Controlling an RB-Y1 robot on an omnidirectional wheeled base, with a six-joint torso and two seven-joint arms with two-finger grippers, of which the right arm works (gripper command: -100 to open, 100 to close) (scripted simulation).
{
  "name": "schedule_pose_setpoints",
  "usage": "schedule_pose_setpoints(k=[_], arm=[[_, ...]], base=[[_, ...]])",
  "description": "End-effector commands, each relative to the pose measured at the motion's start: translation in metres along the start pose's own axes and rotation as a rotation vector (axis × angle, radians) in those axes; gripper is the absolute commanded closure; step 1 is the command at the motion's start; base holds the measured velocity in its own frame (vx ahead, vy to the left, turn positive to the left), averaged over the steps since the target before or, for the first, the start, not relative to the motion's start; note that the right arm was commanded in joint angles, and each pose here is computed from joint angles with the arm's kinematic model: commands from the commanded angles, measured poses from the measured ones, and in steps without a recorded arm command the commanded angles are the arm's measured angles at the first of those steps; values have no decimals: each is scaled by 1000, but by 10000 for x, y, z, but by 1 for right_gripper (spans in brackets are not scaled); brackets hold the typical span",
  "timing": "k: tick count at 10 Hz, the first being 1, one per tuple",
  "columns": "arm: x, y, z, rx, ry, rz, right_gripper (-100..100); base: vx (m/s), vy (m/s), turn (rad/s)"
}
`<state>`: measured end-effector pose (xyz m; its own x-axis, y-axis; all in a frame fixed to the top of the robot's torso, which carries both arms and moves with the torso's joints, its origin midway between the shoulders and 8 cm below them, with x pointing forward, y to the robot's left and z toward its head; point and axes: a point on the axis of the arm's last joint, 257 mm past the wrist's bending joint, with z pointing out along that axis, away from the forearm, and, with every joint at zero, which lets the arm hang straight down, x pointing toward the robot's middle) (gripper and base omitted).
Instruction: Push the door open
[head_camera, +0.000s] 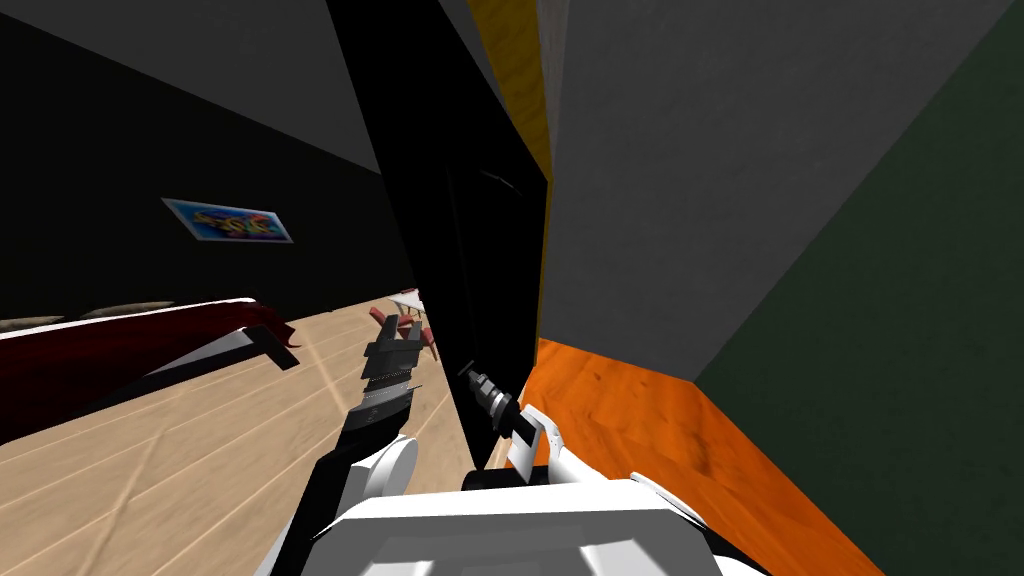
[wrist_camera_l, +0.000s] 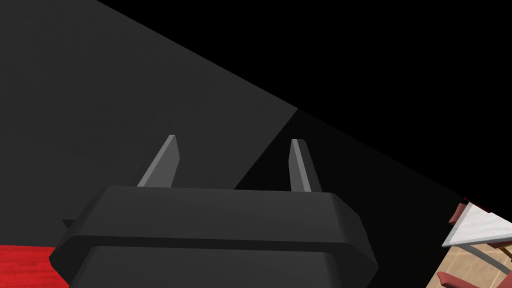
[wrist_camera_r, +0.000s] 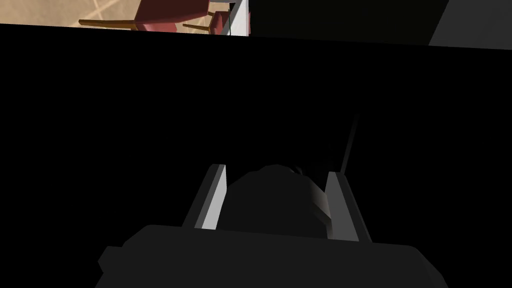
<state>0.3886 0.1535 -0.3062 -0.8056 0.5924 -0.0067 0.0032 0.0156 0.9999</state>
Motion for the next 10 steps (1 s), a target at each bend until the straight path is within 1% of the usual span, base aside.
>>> schedule_pose_setpoints(k=[1,3,7,10], arm=[[-15,16,-5,-4,-8,-5,100],[-3,-4,-37,-1,-18,-8,100],[23,-31,-91,4,-39,-12,100],[35,-37,-111,5,-49,-13,100]], base=[[76,166,-133],[85,201,-166],[105,219,-126],[56,114,-72]])
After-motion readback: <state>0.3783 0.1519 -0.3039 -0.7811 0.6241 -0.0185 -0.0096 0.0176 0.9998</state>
